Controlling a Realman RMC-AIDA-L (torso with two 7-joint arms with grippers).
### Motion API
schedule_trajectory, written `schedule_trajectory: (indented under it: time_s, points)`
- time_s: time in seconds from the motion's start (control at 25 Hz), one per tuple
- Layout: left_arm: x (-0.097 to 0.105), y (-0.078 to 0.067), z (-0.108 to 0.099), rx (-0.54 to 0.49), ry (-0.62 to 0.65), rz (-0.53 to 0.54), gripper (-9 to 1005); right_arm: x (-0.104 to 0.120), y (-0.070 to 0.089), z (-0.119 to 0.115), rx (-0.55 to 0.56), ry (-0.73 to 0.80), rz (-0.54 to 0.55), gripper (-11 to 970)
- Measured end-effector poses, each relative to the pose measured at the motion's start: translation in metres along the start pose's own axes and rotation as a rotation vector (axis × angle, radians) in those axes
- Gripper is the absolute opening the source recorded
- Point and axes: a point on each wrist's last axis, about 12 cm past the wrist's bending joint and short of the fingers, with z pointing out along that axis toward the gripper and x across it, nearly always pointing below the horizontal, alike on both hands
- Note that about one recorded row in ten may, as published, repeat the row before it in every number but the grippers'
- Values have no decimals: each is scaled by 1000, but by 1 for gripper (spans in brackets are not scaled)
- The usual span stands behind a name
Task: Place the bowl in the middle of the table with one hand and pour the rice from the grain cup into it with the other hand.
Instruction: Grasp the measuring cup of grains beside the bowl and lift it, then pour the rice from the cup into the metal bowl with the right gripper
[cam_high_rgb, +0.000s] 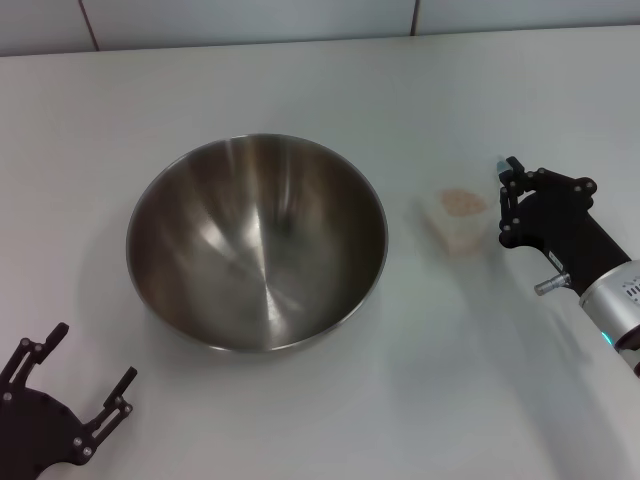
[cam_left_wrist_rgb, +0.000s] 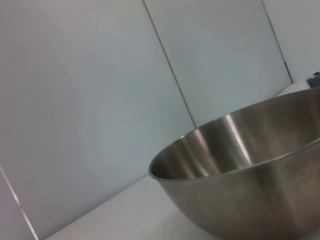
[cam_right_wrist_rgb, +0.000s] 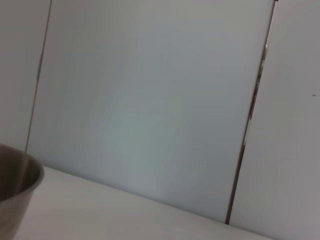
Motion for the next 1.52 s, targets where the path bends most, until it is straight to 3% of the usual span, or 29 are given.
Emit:
schedule_trajectory:
  time_s: [0.36,0.64,1.0,1.12,1.28,1.52]
  points:
    - [0,-1,2,-2,1,-2,811,-7,0,1,32,-49,31,14]
    - [0,-1,2,0,3,-2,810,-37,17,-3,-5,-289,-27,16]
    - [1,-1,0,0,7,-3,810,-72,64,11,-75,-478,-395,18]
    - [0,-1,1,1,5,-2,810,-79,78,13,-77,-515,-581,19]
    - [-1,-1,1,0,-4,-2,811,-82,91,13,-53,-539,-844,20]
    - [-1,0,1,-3,-5,-1,811,-84,99,11,13,-567,-1139,22]
